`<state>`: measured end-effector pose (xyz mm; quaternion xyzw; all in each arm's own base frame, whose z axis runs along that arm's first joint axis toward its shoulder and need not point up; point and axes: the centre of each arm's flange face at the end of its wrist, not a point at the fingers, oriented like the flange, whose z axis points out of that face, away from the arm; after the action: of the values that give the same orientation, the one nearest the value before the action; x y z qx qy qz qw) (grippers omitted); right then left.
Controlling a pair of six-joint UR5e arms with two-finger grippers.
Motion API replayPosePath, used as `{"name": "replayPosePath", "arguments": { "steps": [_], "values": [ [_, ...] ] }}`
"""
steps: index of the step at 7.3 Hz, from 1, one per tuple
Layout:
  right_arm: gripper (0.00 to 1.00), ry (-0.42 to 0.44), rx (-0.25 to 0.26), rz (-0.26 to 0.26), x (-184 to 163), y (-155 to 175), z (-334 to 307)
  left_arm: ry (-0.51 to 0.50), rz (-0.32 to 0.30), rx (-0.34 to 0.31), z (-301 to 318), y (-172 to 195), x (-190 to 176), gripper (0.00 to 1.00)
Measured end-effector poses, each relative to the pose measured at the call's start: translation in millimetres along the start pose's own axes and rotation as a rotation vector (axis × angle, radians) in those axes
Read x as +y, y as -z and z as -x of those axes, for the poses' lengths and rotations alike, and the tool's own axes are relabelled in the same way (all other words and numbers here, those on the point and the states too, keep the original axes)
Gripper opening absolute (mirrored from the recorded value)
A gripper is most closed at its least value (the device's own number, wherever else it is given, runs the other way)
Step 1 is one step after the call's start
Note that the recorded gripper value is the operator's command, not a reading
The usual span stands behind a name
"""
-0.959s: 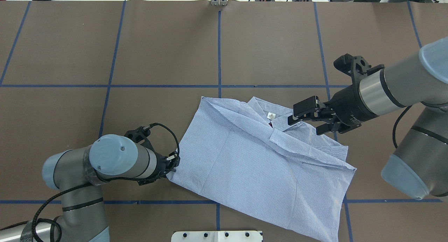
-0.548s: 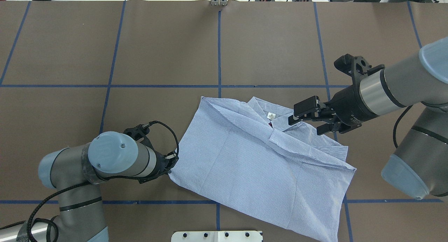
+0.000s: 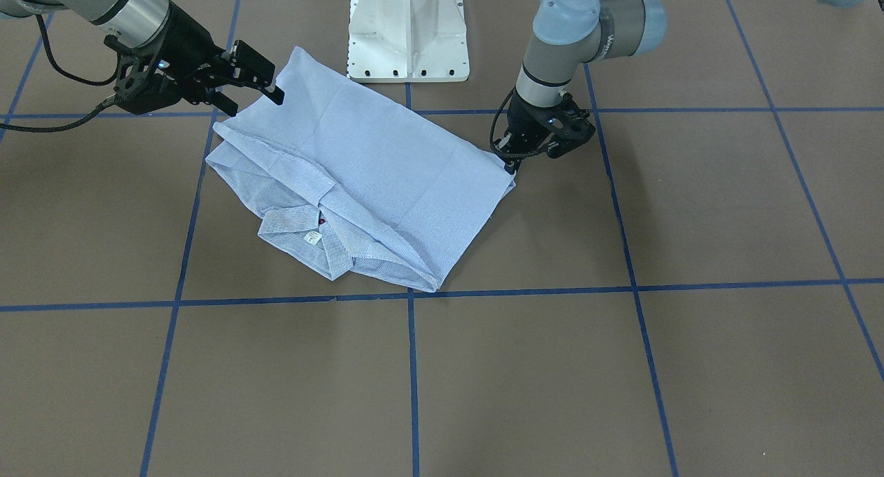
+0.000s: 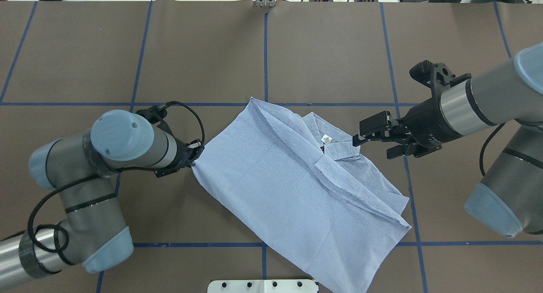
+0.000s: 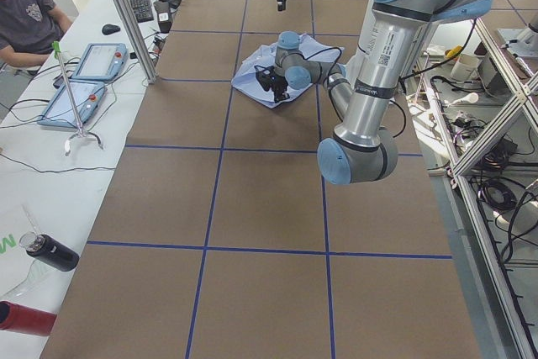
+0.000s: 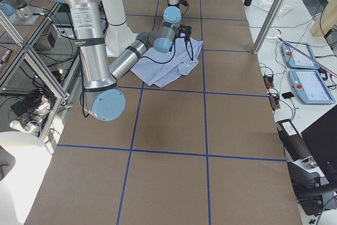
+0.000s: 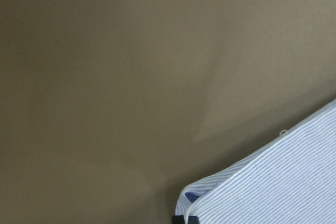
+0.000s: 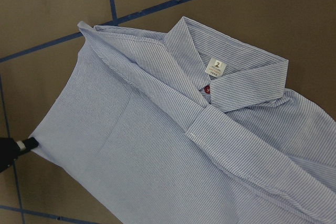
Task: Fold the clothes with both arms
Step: 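Pull the shirt edge with the left gripper away from the robot, straightening it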
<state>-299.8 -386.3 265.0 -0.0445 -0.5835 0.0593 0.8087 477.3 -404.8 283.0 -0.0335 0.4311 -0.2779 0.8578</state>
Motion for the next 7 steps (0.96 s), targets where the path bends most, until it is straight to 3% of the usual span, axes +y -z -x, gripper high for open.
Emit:
{"name": "replayPosePath", "arguments": {
  "steps": [2,7],
  "values": [
    [1.00,0.000,-0.005,-0.010,-2,5,1,-0.065,-0.119,0.032,-48,-7,-52,0.00],
    [1.00,0.006,-0.031,-0.039,-4,23,7,-0.188,-0.327,0.246,-125,-56,-148,0.00]
  ]
}}
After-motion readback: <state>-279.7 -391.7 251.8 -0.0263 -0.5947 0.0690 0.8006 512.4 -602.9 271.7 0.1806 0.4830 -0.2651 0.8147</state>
